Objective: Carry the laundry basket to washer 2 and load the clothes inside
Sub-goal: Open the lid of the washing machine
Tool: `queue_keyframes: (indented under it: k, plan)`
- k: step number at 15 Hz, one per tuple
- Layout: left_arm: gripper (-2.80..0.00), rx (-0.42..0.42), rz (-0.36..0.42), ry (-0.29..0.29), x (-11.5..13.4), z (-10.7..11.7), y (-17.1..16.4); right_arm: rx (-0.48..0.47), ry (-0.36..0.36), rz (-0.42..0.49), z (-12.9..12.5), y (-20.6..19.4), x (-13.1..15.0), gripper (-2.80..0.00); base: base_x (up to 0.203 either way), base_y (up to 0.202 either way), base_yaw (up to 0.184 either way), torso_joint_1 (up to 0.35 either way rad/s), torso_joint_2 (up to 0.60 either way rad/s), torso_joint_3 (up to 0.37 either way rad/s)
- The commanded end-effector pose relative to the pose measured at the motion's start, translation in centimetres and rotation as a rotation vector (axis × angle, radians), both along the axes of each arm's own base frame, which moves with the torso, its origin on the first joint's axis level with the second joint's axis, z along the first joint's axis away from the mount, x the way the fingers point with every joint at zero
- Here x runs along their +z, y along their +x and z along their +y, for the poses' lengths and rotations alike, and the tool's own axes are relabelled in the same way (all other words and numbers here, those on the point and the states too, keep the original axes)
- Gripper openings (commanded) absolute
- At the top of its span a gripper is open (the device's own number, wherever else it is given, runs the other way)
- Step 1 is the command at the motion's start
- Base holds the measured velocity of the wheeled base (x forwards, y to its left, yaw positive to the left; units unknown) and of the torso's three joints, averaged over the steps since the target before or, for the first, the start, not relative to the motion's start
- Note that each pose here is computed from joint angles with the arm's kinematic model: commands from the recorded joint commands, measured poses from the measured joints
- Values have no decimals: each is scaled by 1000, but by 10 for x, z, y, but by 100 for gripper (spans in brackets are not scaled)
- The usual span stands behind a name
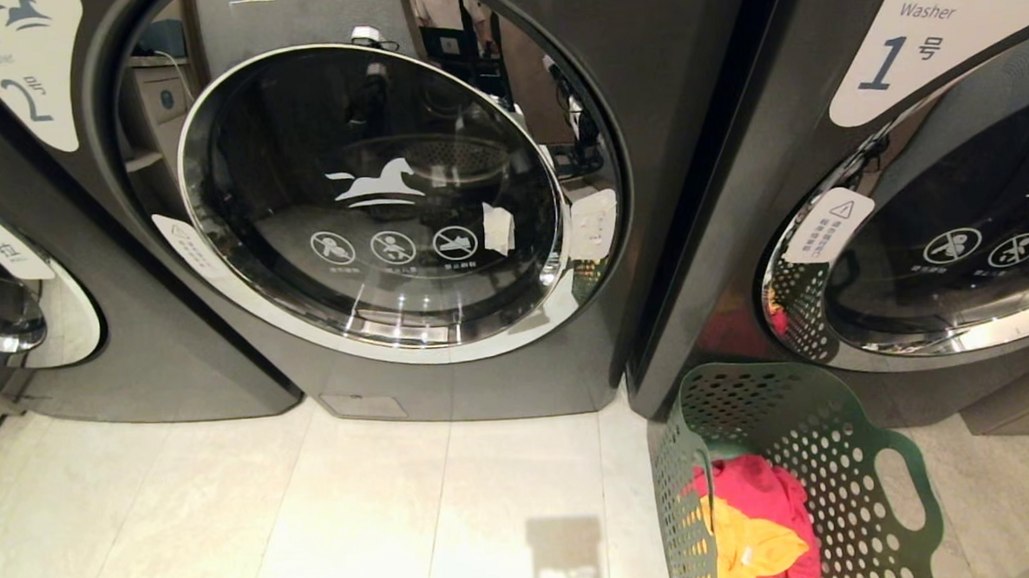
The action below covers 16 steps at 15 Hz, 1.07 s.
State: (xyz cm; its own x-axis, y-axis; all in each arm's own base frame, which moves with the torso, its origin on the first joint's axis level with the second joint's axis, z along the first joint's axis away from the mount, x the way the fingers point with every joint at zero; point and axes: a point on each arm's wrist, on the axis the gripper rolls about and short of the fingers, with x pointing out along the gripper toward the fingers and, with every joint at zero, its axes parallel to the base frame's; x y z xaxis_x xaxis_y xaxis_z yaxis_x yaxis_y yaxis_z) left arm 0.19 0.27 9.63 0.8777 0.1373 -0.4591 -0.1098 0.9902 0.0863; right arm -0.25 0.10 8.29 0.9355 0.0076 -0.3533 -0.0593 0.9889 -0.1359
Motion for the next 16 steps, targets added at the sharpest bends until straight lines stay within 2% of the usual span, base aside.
queue_keyframes:
  k: [1, 3, 5, 7, 16]
  plan:
    - [-280, -92, -155, -5, -12, -2, -18, -20, 24, -85, 0, -8, -2, -280, 0, 0, 0, 0, 0, 0]
    - [-280, -129, -232, -1, -16, -3, -25, -20, 31, -96, 0, -9, -2, -280, 0, 0, 0, 0, 0, 0]
    - [-280, -149, -335, 4, -20, -3, -33, 11, 34, -189, 0, -16, -5, -280, 0, 0, 0, 0, 0, 0]
    - [-280, -150, -340, -6, -20, -3, -33, 28, 35, -287, 0, -24, -7, -280, 0, 0, 0, 0, 0, 0]
    - [-280, -145, -341, -21, -20, -3, -33, 20, 46, -291, 0, -24, -8, -280, 0, 0, 0, 0, 0, 0]
